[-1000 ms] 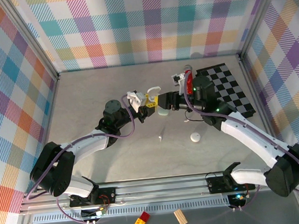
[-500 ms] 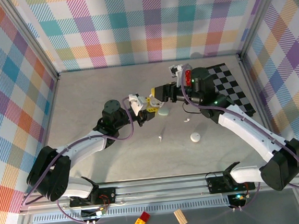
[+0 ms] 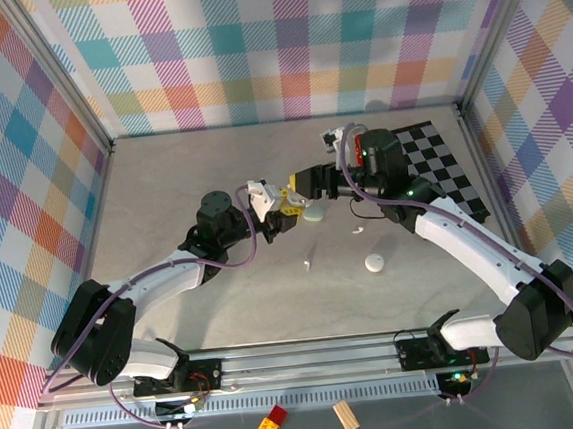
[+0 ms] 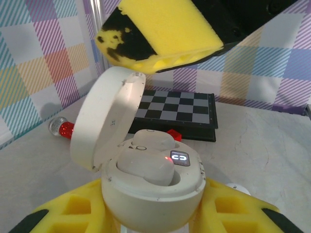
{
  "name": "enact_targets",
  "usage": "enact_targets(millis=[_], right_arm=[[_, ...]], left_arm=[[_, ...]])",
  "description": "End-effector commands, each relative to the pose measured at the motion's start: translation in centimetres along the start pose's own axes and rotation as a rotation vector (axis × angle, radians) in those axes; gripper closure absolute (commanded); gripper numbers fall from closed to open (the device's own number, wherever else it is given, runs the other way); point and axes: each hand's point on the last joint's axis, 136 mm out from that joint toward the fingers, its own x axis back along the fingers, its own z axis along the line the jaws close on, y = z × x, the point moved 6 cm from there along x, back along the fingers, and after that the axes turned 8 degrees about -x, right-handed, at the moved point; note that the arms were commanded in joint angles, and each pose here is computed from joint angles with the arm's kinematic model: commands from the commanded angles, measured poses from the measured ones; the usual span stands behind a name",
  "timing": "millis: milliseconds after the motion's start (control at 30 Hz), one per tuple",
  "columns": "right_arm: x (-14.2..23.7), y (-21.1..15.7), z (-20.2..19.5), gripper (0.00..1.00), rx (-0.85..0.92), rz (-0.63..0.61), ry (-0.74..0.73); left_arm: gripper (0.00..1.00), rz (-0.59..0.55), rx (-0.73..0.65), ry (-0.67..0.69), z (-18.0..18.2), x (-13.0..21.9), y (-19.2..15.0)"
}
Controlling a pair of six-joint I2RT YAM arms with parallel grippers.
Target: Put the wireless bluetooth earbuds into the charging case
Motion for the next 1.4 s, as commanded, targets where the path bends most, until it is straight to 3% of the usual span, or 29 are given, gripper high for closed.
enact_targets(millis=[0,200,400,567,900,1367], right_arm=[[0.9,-0.5,0.1,0.40,0.002,0.016,-0.001],[2.1,-0.6,0.1,0.40,-0.029,-0.032,-0.023],[3.2,-0.1,-1.7,0.38,-0.224,-0.085,0.046],[2.6,-0.4,-2.4,0.31,-0.364,-0.060,0.168],[0.5,0.2,-1.9,0.32,-0.450,0.031,0.305],[0.2,0.3,-2.0,0.71,-0.446,0.030,0.316]], left_arm=[[0.70,-0.121,-0.047,0.048,1.0,0.0,3.6],[0.70,-0.135,-0.034,0.072,1.3,0.1,3.8],[0.70,-0.189,-0.016,0.081,1.4,0.3,4.6],[0.70,-0.245,-0.016,0.080,1.4,0.3,5.6],[0.70,-0.243,-0.020,0.032,1.0,-0.3,5.7],[0.70,-0.221,-0.033,0.005,0.7,-0.5,5.4]])
